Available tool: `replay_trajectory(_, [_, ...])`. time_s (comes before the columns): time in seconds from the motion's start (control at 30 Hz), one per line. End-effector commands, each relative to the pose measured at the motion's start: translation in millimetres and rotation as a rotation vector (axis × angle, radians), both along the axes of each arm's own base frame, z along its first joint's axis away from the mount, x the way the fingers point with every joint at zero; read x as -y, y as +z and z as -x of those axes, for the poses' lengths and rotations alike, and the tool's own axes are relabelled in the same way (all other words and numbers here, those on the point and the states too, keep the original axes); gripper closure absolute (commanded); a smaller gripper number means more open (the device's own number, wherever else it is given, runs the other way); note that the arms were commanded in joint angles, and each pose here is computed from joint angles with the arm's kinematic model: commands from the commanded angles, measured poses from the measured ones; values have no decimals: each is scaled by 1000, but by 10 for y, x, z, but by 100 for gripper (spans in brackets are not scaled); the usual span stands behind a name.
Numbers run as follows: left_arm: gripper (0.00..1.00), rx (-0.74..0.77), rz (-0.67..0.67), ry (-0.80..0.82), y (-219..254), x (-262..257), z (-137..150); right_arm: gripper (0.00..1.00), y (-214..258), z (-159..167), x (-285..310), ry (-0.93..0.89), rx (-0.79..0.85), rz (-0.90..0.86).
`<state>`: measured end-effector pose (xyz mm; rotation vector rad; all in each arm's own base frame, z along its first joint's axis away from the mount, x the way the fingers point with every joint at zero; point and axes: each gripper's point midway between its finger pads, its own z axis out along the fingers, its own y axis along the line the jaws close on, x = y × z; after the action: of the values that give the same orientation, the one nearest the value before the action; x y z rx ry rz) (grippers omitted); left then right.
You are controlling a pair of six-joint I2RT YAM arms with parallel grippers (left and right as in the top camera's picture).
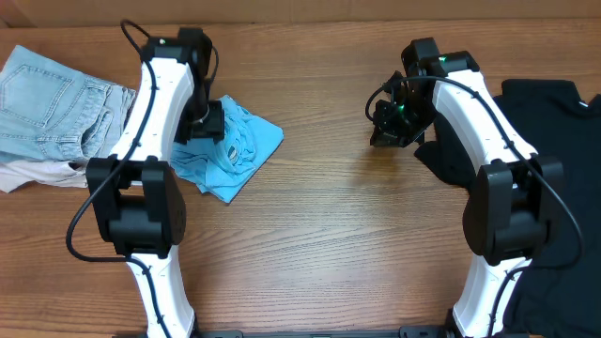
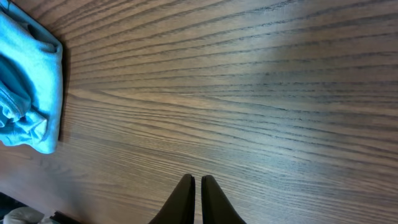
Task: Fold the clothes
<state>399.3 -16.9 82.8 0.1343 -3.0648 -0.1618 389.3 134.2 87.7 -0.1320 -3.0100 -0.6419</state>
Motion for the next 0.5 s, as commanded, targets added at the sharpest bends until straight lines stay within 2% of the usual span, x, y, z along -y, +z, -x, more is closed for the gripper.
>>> replay_trajectory(0.0, [87,-32,48,-25,-96,94,58,91,130,-33,-24,8,38,-8])
replay_trajectory(0.03, [91,-35,70,-22,-95,129,64,91,131,-31,-30,10,38,-9])
replay_trajectory(0.07, [91,-41,87,-22,-94,155,78,91,136,-25,-56,20,40,-16])
replay_trajectory(0.1, [84,-57,100,-35,-92,174,114,91,158,-15,-131,53,52,-46])
replay_trajectory(0.13, [71,-70,95,-45,-96,162,145,91,176,-6,-194,81,62,-71])
replay_trajectory(0.17, [64,-80,74,-55,-105,123,170,91,206,5,-300,123,80,-107])
replay_trajectory(0.2, [64,-85,44,-57,-114,71,182,89,226,15,-401,156,96,-130])
replay_trajectory(0.3, [71,-93,7,-55,-207,-17,206,84,244,21,-727,233,153,-147])
replay_trajectory(0.33, [70,-97,12,-52,-238,-16,221,82,251,25,-828,254,171,-152])
replay_trajectory(0.43, [60,-100,18,-50,-368,-14,246,78,258,66,-1076,311,210,-152])
replay_trajectory(0.47, [63,-102,18,-49,-395,-13,257,77,252,75,-1112,311,212,-144])
